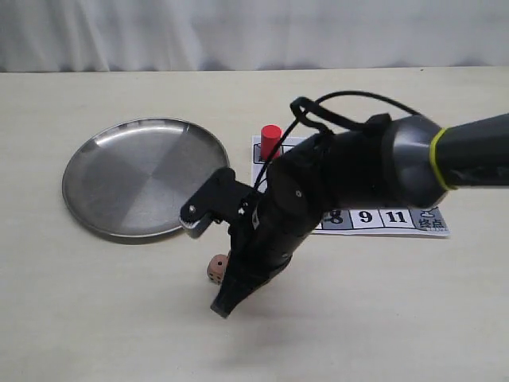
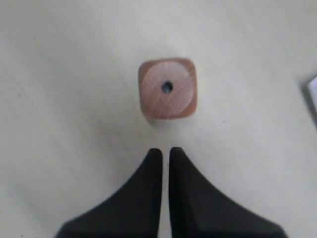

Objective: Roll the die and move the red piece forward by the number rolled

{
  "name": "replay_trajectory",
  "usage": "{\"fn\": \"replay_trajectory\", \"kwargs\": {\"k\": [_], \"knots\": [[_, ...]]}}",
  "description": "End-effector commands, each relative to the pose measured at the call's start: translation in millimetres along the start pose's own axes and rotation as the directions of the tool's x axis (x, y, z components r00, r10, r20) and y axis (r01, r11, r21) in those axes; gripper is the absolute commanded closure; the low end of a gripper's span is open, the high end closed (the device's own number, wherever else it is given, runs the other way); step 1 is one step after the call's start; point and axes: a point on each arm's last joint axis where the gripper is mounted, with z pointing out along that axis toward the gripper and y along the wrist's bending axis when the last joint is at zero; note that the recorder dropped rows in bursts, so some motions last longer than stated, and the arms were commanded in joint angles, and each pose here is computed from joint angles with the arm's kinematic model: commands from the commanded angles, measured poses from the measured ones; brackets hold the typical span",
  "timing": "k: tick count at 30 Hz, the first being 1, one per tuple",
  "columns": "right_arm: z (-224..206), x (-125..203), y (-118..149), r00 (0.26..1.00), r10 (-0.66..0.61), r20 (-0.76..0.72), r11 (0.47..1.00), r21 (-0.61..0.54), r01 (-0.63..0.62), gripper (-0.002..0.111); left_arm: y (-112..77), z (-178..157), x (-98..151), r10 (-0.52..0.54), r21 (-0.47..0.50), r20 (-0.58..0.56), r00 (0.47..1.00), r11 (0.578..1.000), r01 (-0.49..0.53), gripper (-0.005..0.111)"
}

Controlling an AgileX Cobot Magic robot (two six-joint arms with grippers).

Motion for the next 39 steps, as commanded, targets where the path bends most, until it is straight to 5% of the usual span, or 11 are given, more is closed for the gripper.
{"fn": "replay_trajectory", "kwargs": {"k": [1,6,14,21,25,39], "knots": [[-34,-20,-9,0.996,-0.001,0.095,0.996,0.089,-0.007,0.104,-0.6,0,0,-0.002,0.010,0.009,1.000,1.000,0.002,0.107],[-59,-39,-36,0.978,0.069,0.199,0.971,0.212,-0.111,0.104,-0.6,0,0,-0.002,0.010,0.009,1.000,1.000,0.002,0.107],[-62,-47,-107,0.912,0.291,0.290,0.902,0.234,-0.362,0.102,-0.6,0,0,-0.002,0.010,0.009,1.000,1.000,0.002,0.107],[-44,-62,-153,0.855,0.400,0.330,0.844,0.230,-0.484,0.051,-0.6,0,0,-0.002,0.010,0.009,1.000,1.000,0.002,0.107],[-23,-74,-163,0.862,0.390,0.324,0.846,0.243,-0.474,0.036,-0.6,0,0,-0.002,0.010,0.009,1.000,1.000,0.002,0.107],[34,-79,-199,0.855,0.412,0.315,0.830,0.257,-0.495,0.040,-0.6,0,0,-0.002,0.010,0.009,1.000,1.000,0.002,0.107]]}}
